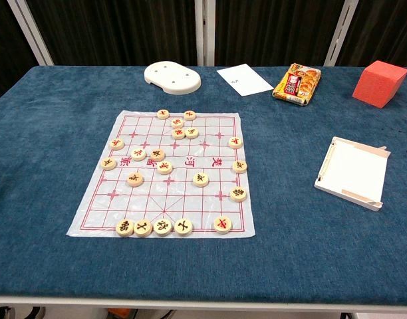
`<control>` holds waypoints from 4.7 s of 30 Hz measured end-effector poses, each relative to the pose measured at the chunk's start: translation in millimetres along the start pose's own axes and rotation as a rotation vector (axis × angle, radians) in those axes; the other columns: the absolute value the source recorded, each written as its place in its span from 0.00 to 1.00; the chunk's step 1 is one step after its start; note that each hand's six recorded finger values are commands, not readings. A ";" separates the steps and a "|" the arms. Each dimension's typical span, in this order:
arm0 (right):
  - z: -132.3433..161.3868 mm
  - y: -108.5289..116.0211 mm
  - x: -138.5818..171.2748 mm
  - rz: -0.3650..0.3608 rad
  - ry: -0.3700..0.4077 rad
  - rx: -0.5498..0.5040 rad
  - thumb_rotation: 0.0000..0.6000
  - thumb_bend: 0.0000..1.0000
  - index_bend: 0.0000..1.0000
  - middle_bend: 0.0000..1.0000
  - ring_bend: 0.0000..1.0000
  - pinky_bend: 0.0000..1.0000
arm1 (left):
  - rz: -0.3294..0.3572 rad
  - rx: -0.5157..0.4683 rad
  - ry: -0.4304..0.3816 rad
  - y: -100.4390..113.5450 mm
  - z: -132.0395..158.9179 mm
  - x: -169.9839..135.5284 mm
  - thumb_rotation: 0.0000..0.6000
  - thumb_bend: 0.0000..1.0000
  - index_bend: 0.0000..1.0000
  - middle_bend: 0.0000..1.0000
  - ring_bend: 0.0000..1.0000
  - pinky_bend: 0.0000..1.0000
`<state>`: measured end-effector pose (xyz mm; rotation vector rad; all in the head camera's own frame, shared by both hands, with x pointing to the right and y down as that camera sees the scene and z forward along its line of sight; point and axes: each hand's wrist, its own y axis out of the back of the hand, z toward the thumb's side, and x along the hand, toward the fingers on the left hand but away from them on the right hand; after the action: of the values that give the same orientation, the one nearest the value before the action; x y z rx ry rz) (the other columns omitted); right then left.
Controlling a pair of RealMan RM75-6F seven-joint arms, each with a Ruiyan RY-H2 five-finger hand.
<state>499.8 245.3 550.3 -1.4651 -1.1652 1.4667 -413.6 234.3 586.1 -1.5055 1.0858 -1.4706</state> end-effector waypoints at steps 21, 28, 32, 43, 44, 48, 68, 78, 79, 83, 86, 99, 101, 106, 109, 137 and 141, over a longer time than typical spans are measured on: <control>-1.0 12.6 1.1 -0.025 -0.003 0.005 1.00 0.13 0.00 0.00 0.00 0.00 | -0.093 -0.059 -0.310 1.3 88.2 70.2 1.00 0.20 0.09 0.10 0.00 0.05; -7.5 13.9 5.6 -0.031 -0.016 -0.003 1.00 0.13 0.00 0.00 0.00 0.00 | -0.224 -0.117 -0.483 -28.6 169.8 122.8 1.00 0.21 0.12 0.10 0.00 0.06; -11.6 15.3 6.8 -0.036 -0.023 -0.009 1.00 0.13 0.00 0.00 0.00 0.00 | -0.275 -0.123 -0.502 -52.7 194.4 145.7 1.00 0.21 0.14 0.11 0.00 0.06; -20.4 13.5 7.6 -0.031 -0.041 -0.015 1.00 0.13 0.00 0.00 0.00 0.00 | -0.366 -0.145 -0.474 -112.4 225.0 179.0 1.00 0.21 0.20 0.11 0.00 0.06; -21.5 13.4 7.7 -0.030 -0.044 -0.015 1.00 0.13 0.00 0.00 0.00 0.00 | -0.371 -0.153 -0.473 -115.0 226.5 179.2 1.00 0.21 0.21 0.11 0.00 0.06; -24.6 12.2 7.8 -0.026 -0.051 -0.013 1.00 0.13 0.00 0.00 0.00 0.00 | -0.390 -0.198 -0.464 -121.2 230.1 175.5 1.00 0.21 0.25 0.11 0.00 0.06; -31.1 9.1 7.4 -0.010 -0.067 -0.004 1.00 0.13 0.00 0.00 0.00 0.00 | -0.417 -0.209 -0.451 -145.5 239.3 178.7 1.00 0.21 0.44 0.13 0.00 0.06; -33.5 7.1 6.9 -0.004 -0.072 -0.001 1.00 0.13 0.00 0.00 0.00 0.00 | -0.414 -0.196 -0.467 -147.9 241.3 180.5 1.00 0.22 0.49 0.14 0.00 0.06; -33.5 6.9 7.0 -0.003 -0.072 -0.001 1.00 0.13 0.00 0.00 0.00 0.00 | -0.416 -0.194 -0.468 -148.4 241.4 181.1 1.00 0.22 0.49 0.14 0.00 0.06; -33.8 7.0 7.4 -0.003 -0.074 0.001 1.00 0.13 0.00 0.00 0.00 0.00 | -0.416 -0.196 -0.468 -148.8 242.2 182.9 1.00 0.22 0.49 0.14 0.00 0.06; -33.8 7.3 7.4 -0.004 -0.074 0.001 1.00 0.13 0.00 0.00 0.00 0.00 | -0.415 -0.198 -0.467 -148.5 242.2 183.7 1.00 0.22 0.49 0.14 0.00 0.06; -34.0 5.4 6.3 0.001 -0.076 0.002 1.00 0.13 0.00 0.00 0.00 0.00 | -0.435 -0.177 -0.475 -151.7 241.8 182.9 1.00 0.30 0.52 0.14 0.00 0.06; -33.9 5.3 6.3 0.001 -0.076 0.002 1.00 0.13 0.00 0.00 0.00 0.00 | -0.437 -0.177 -0.476 -151.9 242.3 182.8 1.00 0.31 0.53 0.14 0.00 0.06; -34.3 5.6 6.3 0.000 -0.076 0.003 1.00 0.13 0.00 0.00 0.00 0.00 | -0.435 -0.184 -0.480 -150.3 243.3 182.7 1.00 0.33 0.54 0.14 0.00 0.06; -34.4 6.0 6.3 -0.002 -0.076 0.003 1.00 0.13 0.00 0.00 0.00 0.00 | -0.426 -0.186 -0.484 -147.1 243.5 183.0 1.00 0.33 0.54 0.14 0.00 0.06; -38.7 6.5 7.3 -0.008 -0.088 0.002 1.00 0.13 0.00 0.00 0.00 0.00 | -0.410 -0.171 -0.412 -135.5 245.1 233.8 1.00 0.34 0.53 0.14 0.00 0.06; -41.0 6.0 5.7 -0.003 -0.095 0.008 1.00 0.13 0.00 0.00 0.00 0.00 | -0.420 -0.175 -0.388 -141.0 243.3 242.0 1.00 0.34 0.53 0.15 0.00 0.06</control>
<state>540.7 252.7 545.5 -1.4011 -1.2163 1.5520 -166.9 47.6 790.8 -2.1351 0.7046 -1.2886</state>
